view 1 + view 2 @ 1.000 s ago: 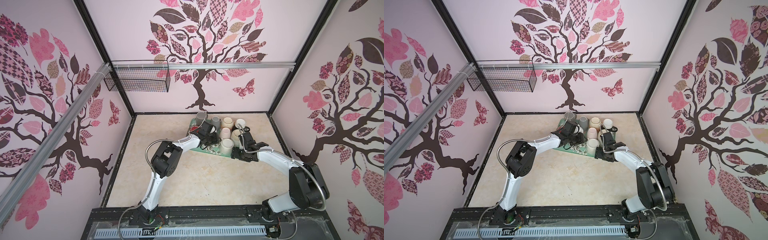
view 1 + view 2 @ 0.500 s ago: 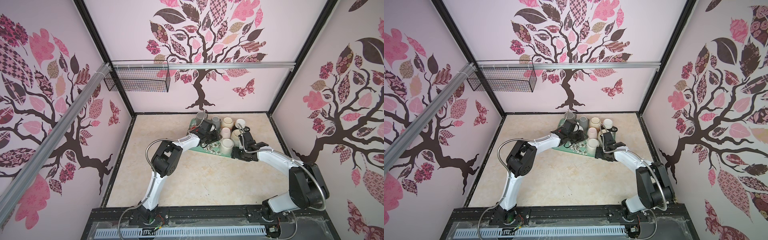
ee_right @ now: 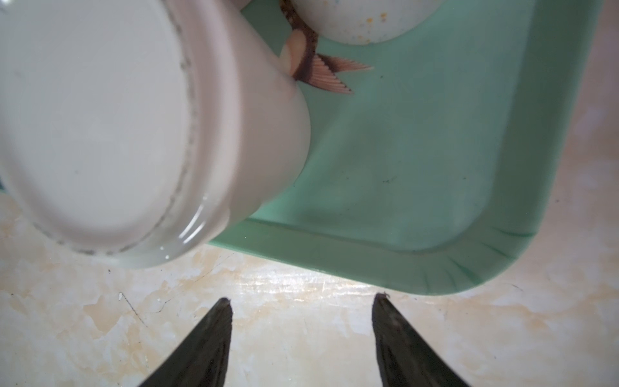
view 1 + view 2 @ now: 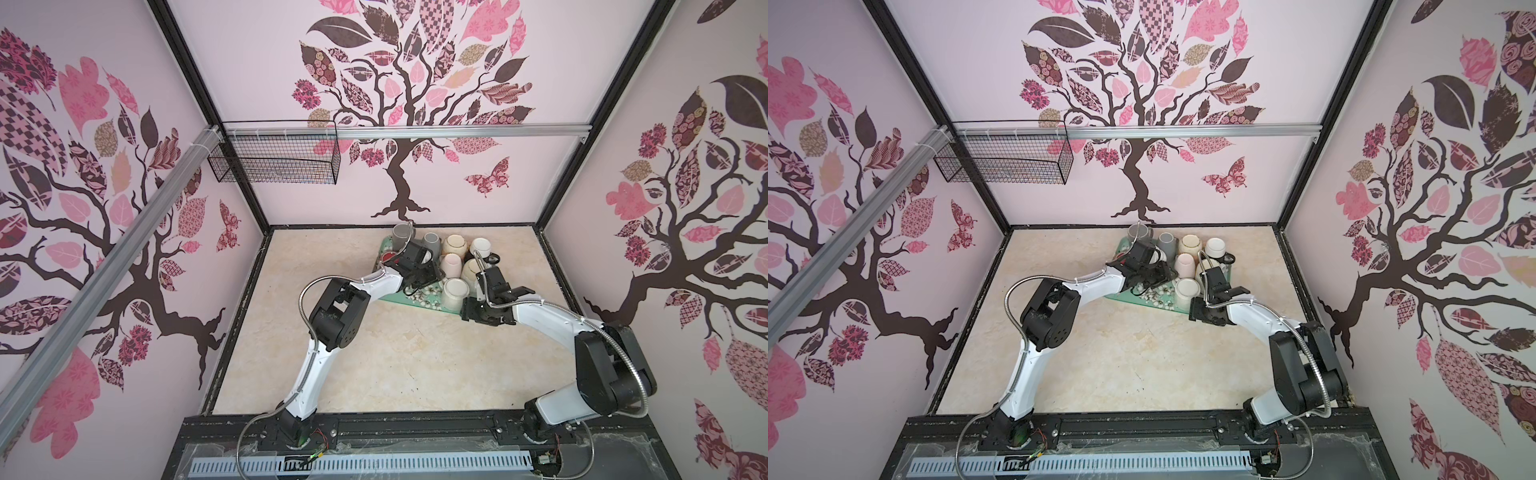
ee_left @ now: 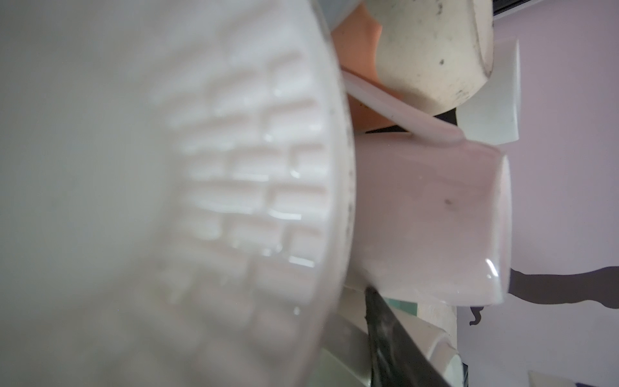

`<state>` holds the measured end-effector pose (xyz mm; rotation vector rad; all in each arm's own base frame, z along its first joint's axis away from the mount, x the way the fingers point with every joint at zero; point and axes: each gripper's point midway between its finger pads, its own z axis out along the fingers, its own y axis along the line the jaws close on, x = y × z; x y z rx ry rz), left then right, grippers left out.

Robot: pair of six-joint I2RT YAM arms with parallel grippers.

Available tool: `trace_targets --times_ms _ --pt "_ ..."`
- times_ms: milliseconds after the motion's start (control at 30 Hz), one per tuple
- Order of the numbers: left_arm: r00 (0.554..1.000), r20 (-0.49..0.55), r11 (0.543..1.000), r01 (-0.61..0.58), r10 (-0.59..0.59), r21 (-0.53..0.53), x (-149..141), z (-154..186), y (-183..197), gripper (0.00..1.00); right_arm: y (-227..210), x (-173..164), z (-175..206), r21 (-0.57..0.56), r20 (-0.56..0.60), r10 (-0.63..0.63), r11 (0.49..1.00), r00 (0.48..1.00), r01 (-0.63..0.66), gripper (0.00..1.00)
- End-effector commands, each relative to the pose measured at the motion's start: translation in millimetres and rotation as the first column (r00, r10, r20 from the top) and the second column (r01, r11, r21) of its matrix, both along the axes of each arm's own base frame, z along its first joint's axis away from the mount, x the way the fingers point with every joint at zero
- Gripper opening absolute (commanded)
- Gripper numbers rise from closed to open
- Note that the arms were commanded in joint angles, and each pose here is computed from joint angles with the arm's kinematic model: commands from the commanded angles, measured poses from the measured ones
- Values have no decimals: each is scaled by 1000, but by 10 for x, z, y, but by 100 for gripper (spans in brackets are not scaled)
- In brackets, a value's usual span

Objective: Turn the mug right side up
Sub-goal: Rotate the mug on the tray, then pick up the mug from the tray.

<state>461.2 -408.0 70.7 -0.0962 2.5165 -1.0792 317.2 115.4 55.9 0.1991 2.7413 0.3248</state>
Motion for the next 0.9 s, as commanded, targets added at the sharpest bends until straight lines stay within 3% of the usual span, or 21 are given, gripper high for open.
trace_targets --times_ms 0,400,633,767,867 --pt "999 -25 999 42 -43 -2 -116 -27 -104 48 -82 42 -3 -69 -3 6 998 1000 -6 68" --pt "989 -27 989 144 -144 28 -785 16 -24 44 -304 197 121 -167 33 -47 985 998 52 68" --pt "965 93 952 223 -246 212 -891 132 332 47 -388 259 196 -148 74 -77 985 994 87 68" --pt "904 209 889 282 -372 362 -957 235 510 51 -377 225 243 -121 104 -80 988 991 93 67" --pt "789 314 803 344 -528 487 -1156 269 394 53 -359 176 298 -85 142 -85 992 986 98 67"
